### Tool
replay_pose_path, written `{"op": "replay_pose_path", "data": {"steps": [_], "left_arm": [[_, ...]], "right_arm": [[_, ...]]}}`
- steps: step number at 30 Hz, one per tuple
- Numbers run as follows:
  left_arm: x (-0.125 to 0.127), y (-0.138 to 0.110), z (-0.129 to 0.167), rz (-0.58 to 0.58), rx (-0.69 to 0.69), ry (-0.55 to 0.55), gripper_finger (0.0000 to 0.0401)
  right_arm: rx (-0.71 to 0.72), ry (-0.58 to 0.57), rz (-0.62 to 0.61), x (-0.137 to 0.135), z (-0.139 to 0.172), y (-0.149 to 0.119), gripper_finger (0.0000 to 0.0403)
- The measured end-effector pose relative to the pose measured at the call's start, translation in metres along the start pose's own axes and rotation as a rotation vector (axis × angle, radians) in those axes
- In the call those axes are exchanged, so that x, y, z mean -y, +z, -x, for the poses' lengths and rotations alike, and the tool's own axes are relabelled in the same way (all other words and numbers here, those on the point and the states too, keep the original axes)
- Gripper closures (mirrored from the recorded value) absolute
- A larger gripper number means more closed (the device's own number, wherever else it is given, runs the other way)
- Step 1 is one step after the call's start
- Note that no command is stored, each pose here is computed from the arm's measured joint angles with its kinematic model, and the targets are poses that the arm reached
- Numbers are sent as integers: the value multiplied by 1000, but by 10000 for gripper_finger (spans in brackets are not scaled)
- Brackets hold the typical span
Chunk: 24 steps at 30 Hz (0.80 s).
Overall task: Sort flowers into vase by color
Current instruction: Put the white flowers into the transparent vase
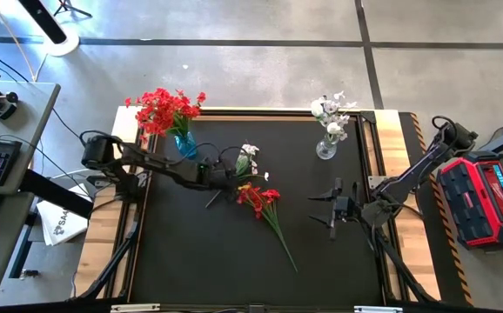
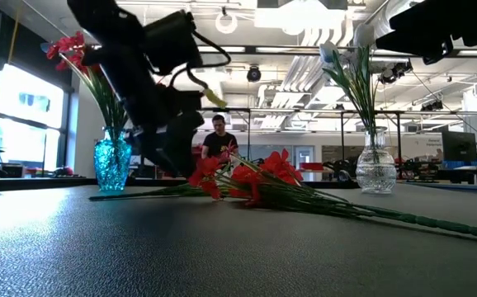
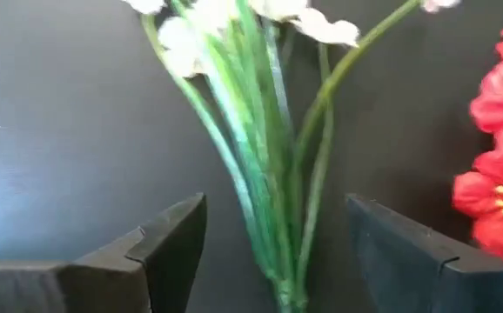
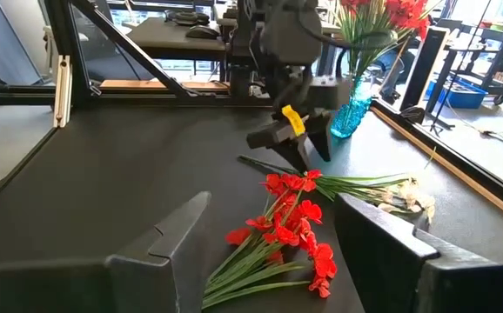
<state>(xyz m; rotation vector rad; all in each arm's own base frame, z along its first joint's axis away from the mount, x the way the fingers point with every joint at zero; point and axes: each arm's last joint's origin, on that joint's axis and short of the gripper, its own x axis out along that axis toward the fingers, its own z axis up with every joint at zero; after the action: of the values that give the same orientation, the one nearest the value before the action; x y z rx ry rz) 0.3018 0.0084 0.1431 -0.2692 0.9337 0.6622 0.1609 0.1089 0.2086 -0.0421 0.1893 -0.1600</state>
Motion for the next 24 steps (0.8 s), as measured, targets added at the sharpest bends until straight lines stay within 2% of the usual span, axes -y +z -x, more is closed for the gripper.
{"op": "replay_pose_path", "data": {"steps": [8, 13, 20, 22, 24], "left_arm": [[-6, -17, -11, 52, -19, -50, 179], [-11, -22, -18, 70, -46, -59, 245], [-8, -19, -20, 27, -26, -112, 373], [-6, -16, -20, 10, 1, -145, 392], [-3, -12, -19, 1, 36, -183, 389]], "right_arm": [[2, -10, 0, 0, 0, 0, 190], [8, -11, -9, 0, 0, 1, 190], [25, -7, -27, 0, 0, 3, 190], [27, -3, -30, 0, 0, 4, 190], [26, 4, -38, 0, 0, 4, 190]]}}
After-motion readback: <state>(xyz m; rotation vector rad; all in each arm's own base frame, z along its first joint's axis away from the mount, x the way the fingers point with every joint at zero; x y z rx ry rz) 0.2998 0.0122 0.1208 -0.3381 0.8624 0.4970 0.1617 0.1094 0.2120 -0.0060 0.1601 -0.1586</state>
